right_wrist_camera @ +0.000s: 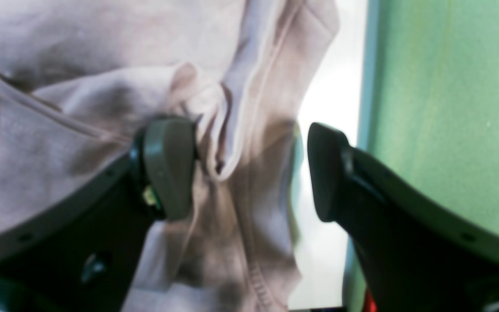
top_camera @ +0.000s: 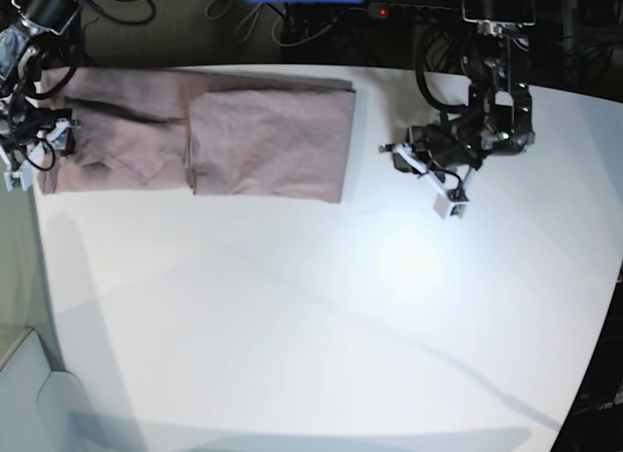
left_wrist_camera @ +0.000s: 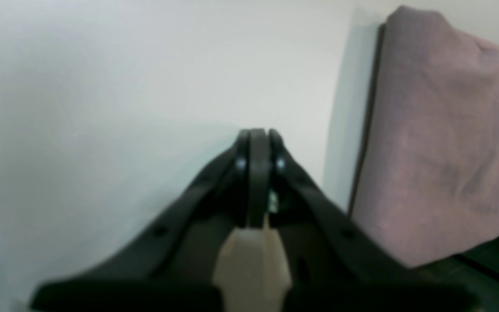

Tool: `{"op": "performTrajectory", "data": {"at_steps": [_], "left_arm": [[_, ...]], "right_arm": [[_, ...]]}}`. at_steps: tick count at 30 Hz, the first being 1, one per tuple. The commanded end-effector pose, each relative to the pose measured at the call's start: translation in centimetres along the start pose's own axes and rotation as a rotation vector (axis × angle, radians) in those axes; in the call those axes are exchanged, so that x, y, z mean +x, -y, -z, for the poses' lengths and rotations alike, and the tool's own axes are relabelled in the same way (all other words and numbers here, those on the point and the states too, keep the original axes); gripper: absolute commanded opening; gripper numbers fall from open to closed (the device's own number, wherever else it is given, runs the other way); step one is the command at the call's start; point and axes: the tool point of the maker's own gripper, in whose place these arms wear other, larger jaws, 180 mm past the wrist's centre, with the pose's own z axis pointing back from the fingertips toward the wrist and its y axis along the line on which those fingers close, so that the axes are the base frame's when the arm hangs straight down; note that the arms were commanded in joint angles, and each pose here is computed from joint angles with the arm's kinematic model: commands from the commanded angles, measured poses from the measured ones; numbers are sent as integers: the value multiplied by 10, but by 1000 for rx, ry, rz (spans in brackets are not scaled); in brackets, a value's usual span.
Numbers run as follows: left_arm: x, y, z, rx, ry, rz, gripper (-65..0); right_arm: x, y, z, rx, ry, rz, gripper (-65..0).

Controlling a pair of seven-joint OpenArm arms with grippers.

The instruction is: Layout the t-shirt on the table in an organized manner, then fold the t-shirt properly

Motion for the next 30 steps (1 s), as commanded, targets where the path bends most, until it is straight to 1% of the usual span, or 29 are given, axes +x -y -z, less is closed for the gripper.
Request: {"op": "performTrajectory", "data": {"at_steps": [1, 6, 10, 12, 14, 17, 21, 22, 28, 30], "left_arm": [[12, 3, -4, -8, 32, 13, -648], [12, 3, -4, -10, 32, 12, -648], [12, 3, -4, -8, 32, 13, -648], [12, 3, -4, -8, 32, 13, -648], [12, 3, -4, -7, 32, 13, -648], [12, 3, -4, -8, 32, 13, -648], [12, 3, -4, -8, 32, 13, -648], [12, 3, -4, -8, 32, 13, -648], [12, -2, -6, 1, 30, 18, -648], [12, -4, -6, 4, 29, 18, -648]], "right_arm": [[-33, 4, 2, -36, -150, -30, -239], [-39, -10, 6, -10, -160, -15, -243], [-45, -28, 11, 26, -165, 6, -244], [-48, -33, 12, 35, -169, 11, -260], [-56, -45, 15, 55, -181, 21, -318], [-59, -53, 16, 70, -191, 8, -440], [-58, -62, 18, 90, -198, -27, -619], [-58, -63, 19, 91, -198, -30, -650], [-55, -60, 17, 85, -193, -34, -650], [-42, -55, 12, 63, -158, -50, -650]]}}
